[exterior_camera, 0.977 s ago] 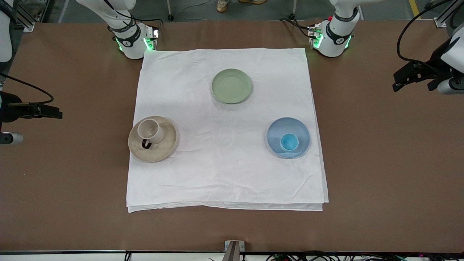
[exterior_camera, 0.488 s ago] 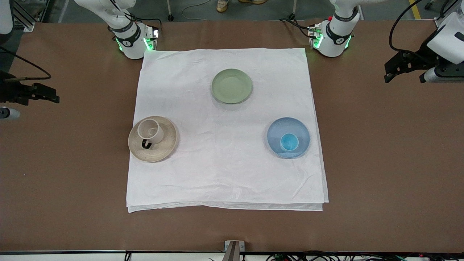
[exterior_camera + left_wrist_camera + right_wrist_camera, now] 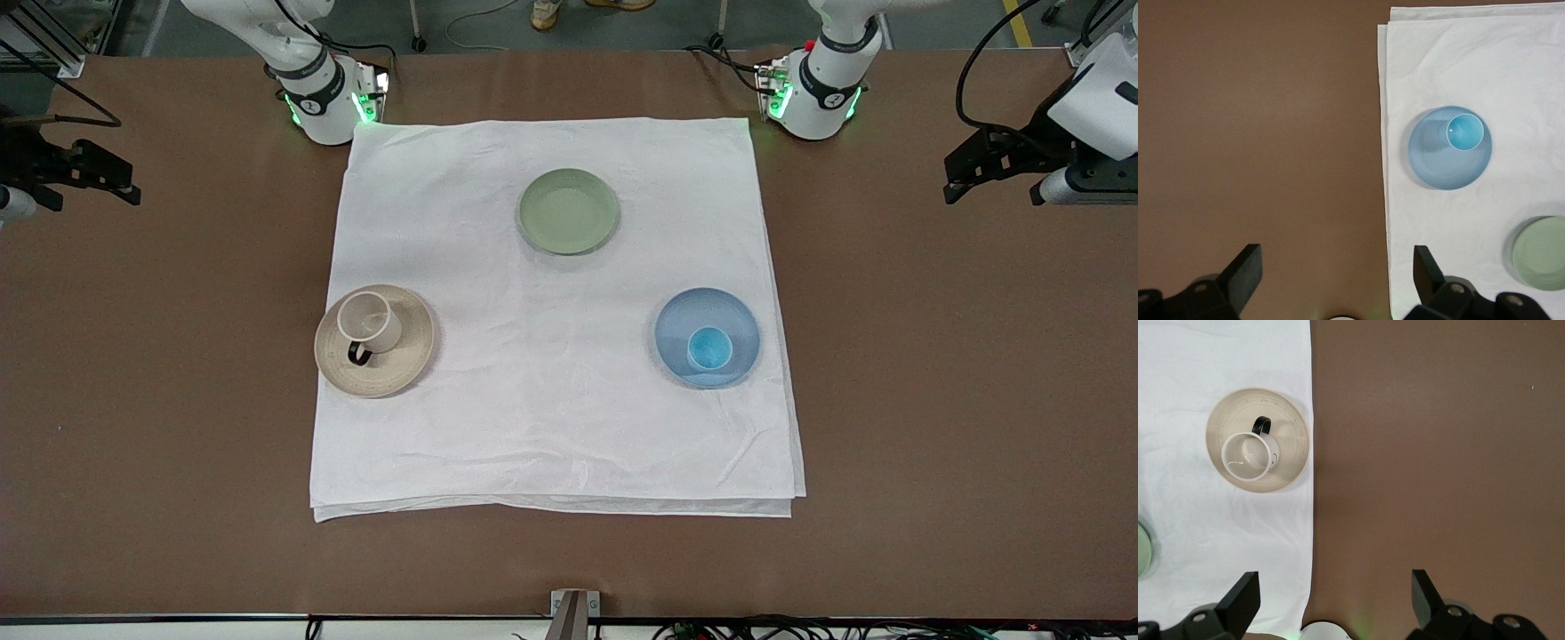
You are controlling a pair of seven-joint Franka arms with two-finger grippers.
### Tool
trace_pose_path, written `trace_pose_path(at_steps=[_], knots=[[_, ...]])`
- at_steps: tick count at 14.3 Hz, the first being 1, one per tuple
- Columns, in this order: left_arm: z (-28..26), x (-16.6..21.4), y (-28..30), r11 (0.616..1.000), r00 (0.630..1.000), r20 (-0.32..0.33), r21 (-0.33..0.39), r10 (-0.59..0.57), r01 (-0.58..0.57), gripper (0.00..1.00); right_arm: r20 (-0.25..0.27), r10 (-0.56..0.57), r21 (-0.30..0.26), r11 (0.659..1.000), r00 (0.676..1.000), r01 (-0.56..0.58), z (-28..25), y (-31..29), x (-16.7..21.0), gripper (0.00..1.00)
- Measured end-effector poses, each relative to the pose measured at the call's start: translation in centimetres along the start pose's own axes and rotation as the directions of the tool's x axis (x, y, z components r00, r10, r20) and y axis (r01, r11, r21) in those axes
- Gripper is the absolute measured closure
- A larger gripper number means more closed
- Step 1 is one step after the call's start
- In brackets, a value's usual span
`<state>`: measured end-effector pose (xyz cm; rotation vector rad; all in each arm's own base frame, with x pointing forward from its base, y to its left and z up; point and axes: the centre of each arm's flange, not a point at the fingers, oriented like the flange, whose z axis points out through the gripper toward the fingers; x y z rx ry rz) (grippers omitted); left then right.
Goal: Place blue cup in blue plate and white mug in gray plate
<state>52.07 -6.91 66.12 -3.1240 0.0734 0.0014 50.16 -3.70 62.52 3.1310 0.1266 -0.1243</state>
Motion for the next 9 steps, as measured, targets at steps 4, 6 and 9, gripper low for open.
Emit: trace_pose_path(at_steps=[4, 6, 9], knots=[[-0.14, 0.03, -0.28, 1.0, 1.0, -0.004, -0.001, -0.005, 0.005, 0.0, -0.022, -0.01, -0.002, 1.0, 1.0, 0.01, -0.04, 0.29, 0.11, 0.0], [-0.24, 0.03, -0.39, 1.0, 1.0, -0.006, -0.001, -0.007, 0.007, 0.0, -0.023, -0.012, -0.002, 1.0, 1.0, 0.011, -0.03, 0.35, 0.12, 0.0], [-0.22, 0.03, -0.5, 1.0, 1.0, -0.004, -0.001, -0.009, 0.009, 0.0, -0.024, -0.012, -0.001, 1.0, 1.0, 0.012, -0.02, 0.34, 0.14, 0.0]])
